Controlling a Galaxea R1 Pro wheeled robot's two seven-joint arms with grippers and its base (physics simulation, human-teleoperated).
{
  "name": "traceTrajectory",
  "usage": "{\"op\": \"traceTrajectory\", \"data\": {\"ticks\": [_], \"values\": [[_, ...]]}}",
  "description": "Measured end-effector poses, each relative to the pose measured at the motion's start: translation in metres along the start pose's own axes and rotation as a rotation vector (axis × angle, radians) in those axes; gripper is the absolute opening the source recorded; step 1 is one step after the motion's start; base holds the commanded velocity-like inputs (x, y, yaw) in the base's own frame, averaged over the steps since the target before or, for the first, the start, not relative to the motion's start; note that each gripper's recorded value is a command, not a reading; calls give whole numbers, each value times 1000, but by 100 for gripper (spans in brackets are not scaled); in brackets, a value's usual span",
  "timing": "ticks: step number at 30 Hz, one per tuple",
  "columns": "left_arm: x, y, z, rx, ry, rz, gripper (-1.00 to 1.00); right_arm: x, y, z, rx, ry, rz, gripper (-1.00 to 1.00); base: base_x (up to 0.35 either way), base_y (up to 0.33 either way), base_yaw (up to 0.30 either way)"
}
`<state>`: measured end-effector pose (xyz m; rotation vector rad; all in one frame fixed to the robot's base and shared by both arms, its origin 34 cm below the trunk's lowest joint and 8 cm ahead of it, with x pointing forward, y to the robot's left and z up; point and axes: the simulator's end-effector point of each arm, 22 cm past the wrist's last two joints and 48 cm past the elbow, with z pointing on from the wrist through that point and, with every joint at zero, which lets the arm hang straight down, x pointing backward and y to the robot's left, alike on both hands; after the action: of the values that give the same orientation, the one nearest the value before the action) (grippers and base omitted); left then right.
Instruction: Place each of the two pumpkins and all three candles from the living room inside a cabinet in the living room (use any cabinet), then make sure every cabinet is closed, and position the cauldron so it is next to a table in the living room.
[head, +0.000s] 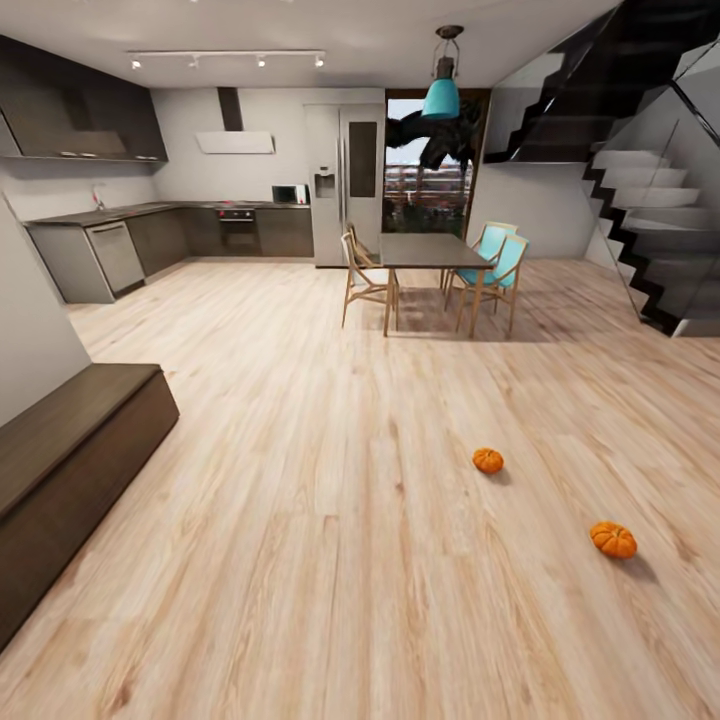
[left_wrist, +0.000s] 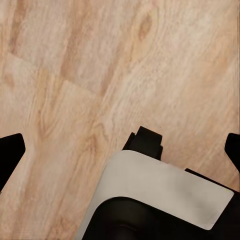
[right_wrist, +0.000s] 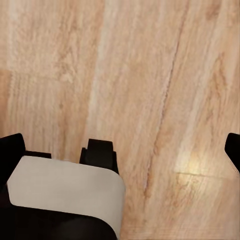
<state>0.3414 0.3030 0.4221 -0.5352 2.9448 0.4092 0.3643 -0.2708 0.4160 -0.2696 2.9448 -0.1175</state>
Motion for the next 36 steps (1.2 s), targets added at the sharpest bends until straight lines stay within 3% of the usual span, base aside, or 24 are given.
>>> {"op": "traceTrajectory", "data": {"ticks": [6,36], "values": [[0,0,0,0,0,0,100,-10,1,0,-1,-44,0,100,325,0,0],[14,3,6,-12,32,10,100,14,1,5,-6,4,2,100,325,0,0]]}}
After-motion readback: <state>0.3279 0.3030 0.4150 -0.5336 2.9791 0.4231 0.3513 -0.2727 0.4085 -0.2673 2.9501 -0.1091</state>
